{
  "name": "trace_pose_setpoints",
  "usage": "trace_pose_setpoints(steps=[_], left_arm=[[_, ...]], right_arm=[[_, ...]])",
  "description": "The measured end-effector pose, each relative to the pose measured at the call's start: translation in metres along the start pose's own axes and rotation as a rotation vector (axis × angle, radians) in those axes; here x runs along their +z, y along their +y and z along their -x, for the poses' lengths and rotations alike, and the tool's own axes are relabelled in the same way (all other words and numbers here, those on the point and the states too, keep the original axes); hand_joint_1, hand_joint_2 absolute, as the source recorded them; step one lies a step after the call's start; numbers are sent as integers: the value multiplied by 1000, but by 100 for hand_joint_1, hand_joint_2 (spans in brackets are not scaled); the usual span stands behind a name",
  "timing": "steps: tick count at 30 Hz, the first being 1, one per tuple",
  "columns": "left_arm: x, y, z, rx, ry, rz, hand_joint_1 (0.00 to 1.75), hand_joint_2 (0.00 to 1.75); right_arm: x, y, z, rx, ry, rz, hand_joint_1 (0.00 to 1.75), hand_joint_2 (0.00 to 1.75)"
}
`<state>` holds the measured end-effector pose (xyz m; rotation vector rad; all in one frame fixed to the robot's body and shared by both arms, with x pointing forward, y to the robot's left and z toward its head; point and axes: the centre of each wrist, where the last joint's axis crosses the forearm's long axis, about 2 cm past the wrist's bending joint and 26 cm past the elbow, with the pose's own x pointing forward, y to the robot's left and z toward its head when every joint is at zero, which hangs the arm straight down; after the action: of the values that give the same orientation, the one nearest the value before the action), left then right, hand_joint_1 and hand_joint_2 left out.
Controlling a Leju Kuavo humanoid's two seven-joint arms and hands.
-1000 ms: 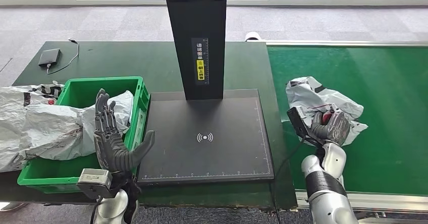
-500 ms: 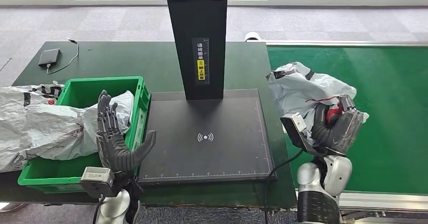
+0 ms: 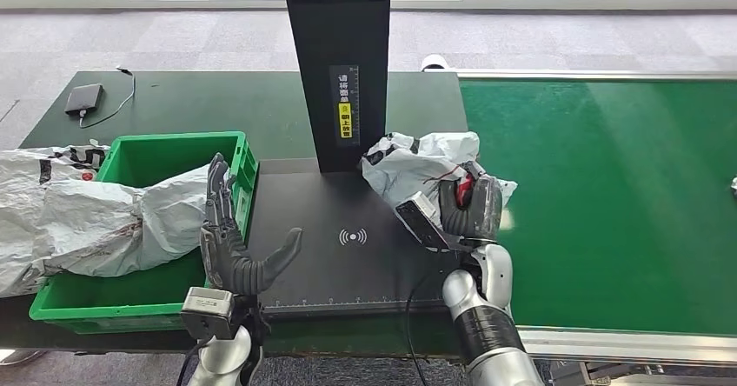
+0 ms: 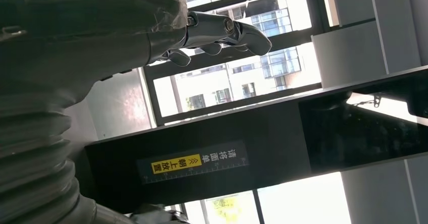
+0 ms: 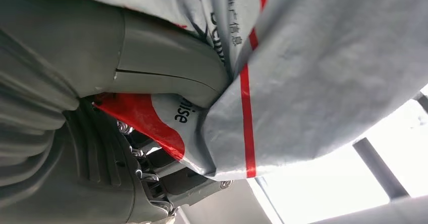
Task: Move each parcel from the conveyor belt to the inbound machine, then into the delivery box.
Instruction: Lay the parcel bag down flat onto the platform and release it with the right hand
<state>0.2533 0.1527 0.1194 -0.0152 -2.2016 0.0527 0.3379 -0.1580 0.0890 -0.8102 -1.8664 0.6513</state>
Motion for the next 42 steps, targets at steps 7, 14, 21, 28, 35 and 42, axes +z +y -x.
trace_pose_setpoints(steps=[7, 14, 21, 28, 35, 42], left_arm=[[-1, -7, -1, -3, -6, 15, 0, 175], [0, -9, 0, -3, -5, 20, 0, 175], [-1, -13, -1, -16, -13, 24, 0, 175], [-1, -18, -1, -26, -14, 29, 0, 175], [0, -26, 0, -29, -15, 48, 0, 175], [-1, -30, 2, -30, -11, 65, 0, 175]], right_arm=[[8, 20, -13, -48, -3, -98, 175, 175], [11, 25, -16, -55, -2, -126, 175, 175], [12, 30, -17, -165, -7, -179, 175, 175], [17, 40, -27, -614, 15, -170, 175, 175], [14, 47, -47, -816, 31, -181, 175, 175], [6, 47, -52, -880, 42, -183, 0, 175]])
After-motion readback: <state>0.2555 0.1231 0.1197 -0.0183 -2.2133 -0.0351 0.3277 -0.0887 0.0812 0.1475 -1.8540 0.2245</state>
